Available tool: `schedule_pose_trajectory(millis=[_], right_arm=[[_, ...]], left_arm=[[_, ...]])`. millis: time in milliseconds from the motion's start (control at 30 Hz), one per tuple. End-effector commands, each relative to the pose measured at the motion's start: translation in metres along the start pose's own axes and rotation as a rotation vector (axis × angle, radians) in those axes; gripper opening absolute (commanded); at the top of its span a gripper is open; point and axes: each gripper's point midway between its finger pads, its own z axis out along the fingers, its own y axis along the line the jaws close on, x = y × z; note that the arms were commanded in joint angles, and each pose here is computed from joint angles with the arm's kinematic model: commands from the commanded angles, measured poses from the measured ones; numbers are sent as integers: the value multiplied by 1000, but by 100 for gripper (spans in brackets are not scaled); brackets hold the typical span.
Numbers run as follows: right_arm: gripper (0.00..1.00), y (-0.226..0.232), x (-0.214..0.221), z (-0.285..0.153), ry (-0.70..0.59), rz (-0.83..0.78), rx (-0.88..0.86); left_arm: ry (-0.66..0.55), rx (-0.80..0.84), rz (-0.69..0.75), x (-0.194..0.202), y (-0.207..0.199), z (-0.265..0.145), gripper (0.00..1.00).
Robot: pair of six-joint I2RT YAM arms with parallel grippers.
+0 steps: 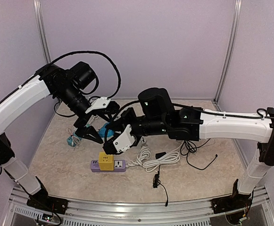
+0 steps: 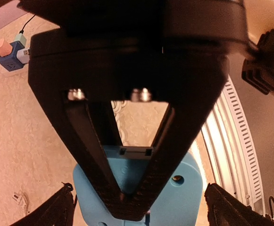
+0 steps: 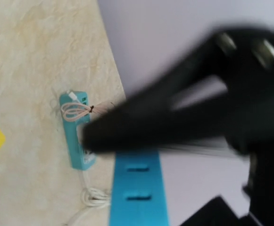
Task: Insert the plug
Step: Pick up the plug from the center of the board.
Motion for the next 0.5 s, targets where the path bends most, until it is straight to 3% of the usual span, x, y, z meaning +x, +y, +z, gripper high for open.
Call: schedule_pose_trajectory(millis=[0, 167, 333, 467], right_arm=[[0, -44, -1, -25, 9, 341, 92], [0, -48, 2, -41, 39, 789, 46], [0, -27, -8, -48, 61, 1205, -147], [0, -12, -23, -44, 41, 1431, -256]], left_arm=[[127, 61, -180, 21, -43, -25, 99], [160, -158, -217, 25, -31, -65, 99], [202, -405, -203, 36, -30, -107, 99], [19, -544, -173, 16, -32, -119, 98]])
